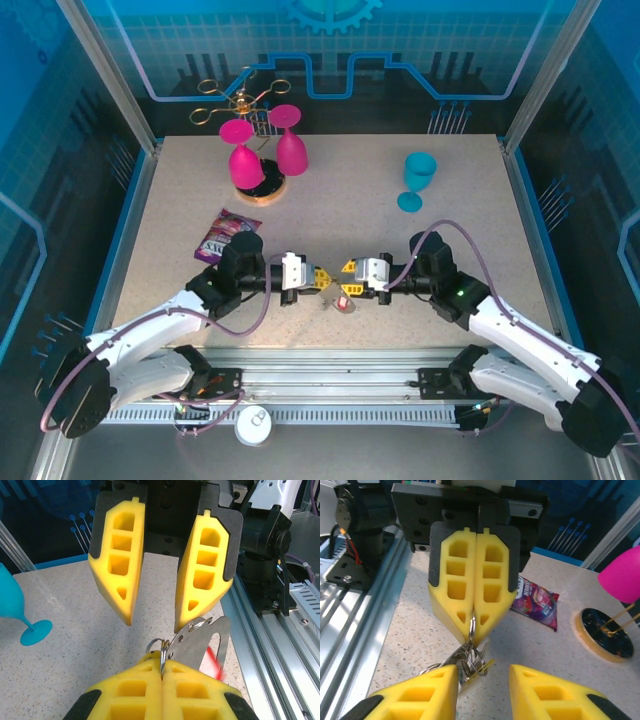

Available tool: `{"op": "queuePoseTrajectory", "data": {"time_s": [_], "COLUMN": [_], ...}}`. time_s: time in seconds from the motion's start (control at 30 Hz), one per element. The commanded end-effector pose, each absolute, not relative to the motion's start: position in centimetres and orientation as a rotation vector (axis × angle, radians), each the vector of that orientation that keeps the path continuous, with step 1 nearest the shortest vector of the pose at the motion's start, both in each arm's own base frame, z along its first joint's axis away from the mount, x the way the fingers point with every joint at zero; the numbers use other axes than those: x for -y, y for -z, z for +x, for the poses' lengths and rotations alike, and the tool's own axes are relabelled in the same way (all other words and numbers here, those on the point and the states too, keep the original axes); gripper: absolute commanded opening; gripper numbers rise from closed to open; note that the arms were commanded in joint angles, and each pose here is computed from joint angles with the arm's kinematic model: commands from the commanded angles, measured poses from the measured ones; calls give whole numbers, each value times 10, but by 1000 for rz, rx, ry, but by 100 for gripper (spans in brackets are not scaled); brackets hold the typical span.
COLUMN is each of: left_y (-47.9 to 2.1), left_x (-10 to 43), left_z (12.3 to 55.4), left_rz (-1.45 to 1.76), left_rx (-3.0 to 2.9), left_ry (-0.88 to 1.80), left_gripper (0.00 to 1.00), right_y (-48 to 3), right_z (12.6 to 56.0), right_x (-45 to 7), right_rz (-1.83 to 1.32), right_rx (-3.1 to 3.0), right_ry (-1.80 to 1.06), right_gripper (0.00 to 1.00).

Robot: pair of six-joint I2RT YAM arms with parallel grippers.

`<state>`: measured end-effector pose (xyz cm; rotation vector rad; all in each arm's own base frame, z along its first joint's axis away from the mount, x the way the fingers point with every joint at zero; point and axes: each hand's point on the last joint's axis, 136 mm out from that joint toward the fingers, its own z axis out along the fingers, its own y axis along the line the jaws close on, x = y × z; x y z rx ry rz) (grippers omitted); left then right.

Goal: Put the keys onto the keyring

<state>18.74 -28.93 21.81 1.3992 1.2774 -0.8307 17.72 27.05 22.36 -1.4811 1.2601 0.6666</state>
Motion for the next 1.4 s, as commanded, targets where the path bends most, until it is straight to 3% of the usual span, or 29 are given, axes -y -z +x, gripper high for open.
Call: {"op": "queuePoseTrajectory", "data": {"time_s": [0.0,0.37,0.47,0.57,0.67,0.7,0.8,1.13,1.2,1.27,1.37], "left_y": [-234,-237,-238,-239,-238,-236,-233,-223,-224,-225,-227], "left_x": [293,296,297,297,295,294,290,295,298,298,297], "left_z": [186,187,187,188,198,202,210,210,209,208,201], "left_rz": [1415,1409,1406,1400,1366,1358,1366,1487,1509,1508,1500], "left_rx": [-1188,-1177,-1170,-1172,-1224,-1250,-1303,-1374,-1366,-1354,-1294], "left_ry": [837,858,869,868,819,796,724,656,653,657,668], "left_gripper": [0,0,0,0,1,13,20,10,0,0,0], "right_y": [-239,-236,-235,-233,-230,-228,-217,-210,-212,-218,-234], "right_z": [170,174,177,180,183,182,180,174,172,174,183], "right_x": [-278,-297,-300,-300,-295,-294,-291,-305,-308,-309,-302], "right_rz": [-1484,-1489,-1481,-1485,-1513,-1540,-1644,-1854,-1867,-1821,-1655], "right_rx": [-1213,-1196,-1197,-1214,-1253,-1269,-1331,-1369,-1369,-1373,-1363], "right_ry": [-772,-839,-843,-822,-764,-743,-666,-558,-563,-580,-652], "right_gripper": [31,26,17,0,0,0,0,0,0,0,18]}}
